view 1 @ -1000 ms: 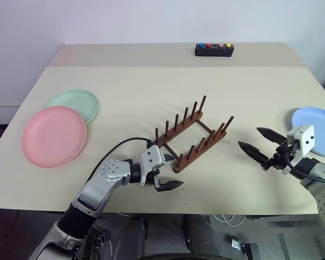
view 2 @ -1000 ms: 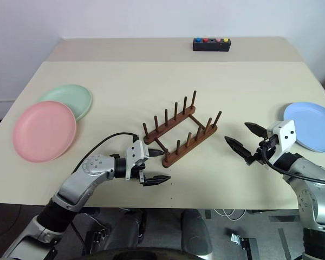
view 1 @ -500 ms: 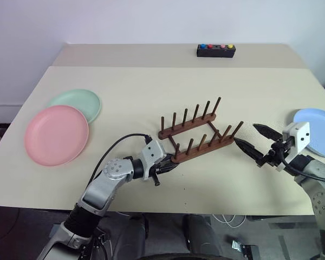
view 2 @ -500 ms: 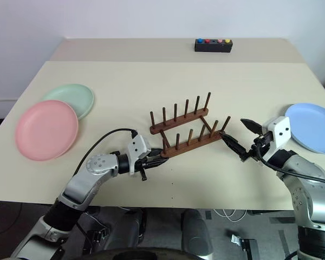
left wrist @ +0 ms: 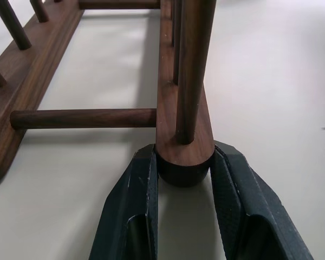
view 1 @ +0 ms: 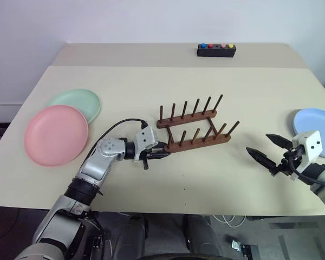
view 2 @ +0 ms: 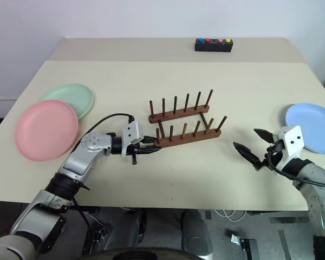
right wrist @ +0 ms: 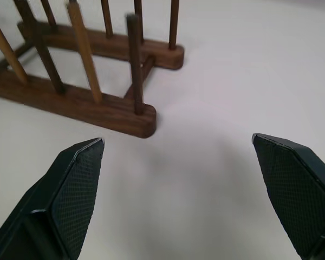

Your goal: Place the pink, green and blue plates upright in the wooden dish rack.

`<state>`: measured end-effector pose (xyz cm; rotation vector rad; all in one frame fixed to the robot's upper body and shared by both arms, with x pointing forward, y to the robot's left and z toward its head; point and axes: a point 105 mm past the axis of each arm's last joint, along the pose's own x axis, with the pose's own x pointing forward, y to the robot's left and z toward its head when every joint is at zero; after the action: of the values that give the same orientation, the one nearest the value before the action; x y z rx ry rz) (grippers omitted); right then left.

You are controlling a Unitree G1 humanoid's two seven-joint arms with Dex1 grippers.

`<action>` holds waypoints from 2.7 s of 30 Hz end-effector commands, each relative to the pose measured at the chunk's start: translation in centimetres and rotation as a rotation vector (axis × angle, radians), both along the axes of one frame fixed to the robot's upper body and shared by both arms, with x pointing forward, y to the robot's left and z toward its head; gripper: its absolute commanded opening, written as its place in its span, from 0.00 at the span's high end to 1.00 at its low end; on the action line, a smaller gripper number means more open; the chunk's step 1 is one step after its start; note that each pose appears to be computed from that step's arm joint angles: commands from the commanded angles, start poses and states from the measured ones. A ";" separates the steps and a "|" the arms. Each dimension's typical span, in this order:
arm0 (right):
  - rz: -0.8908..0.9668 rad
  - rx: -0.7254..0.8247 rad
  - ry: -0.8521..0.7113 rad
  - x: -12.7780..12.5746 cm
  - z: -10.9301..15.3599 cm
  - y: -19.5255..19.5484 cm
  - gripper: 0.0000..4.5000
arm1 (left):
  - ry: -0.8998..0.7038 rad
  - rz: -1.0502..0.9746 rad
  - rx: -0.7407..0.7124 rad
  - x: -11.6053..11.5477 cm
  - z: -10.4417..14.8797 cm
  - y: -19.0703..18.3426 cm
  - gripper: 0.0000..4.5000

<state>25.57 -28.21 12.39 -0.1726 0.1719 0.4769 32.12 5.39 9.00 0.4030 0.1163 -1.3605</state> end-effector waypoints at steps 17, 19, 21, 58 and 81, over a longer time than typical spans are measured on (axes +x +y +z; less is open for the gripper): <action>-0.046 -0.027 -0.074 -1.5 1.6 0.3 0.00 | -0.073 -0.179 0.012 1.9 1.1 -2.4 0.82; -0.041 -0.024 -0.074 -1.4 1.5 0.5 0.00 | -0.076 -0.176 0.011 2.0 1.1 -2.4 0.82; -0.031 -0.021 -0.075 -1.1 1.5 0.8 0.00 | -0.054 -0.171 0.003 2.1 1.1 -2.3 0.82; 0.123 -0.249 0.122 1.4 -3.8 2.9 0.99 | -0.060 0.044 0.029 -1.6 -0.4 -1.9 0.76; 0.071 -0.320 0.011 5.8 -4.4 2.5 0.99 | -0.203 0.275 -0.019 2.8 0.2 -2.0 0.76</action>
<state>31.26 -25.39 8.53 -0.4877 0.2349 0.5375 34.38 3.12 8.50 0.4725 0.0190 -1.0741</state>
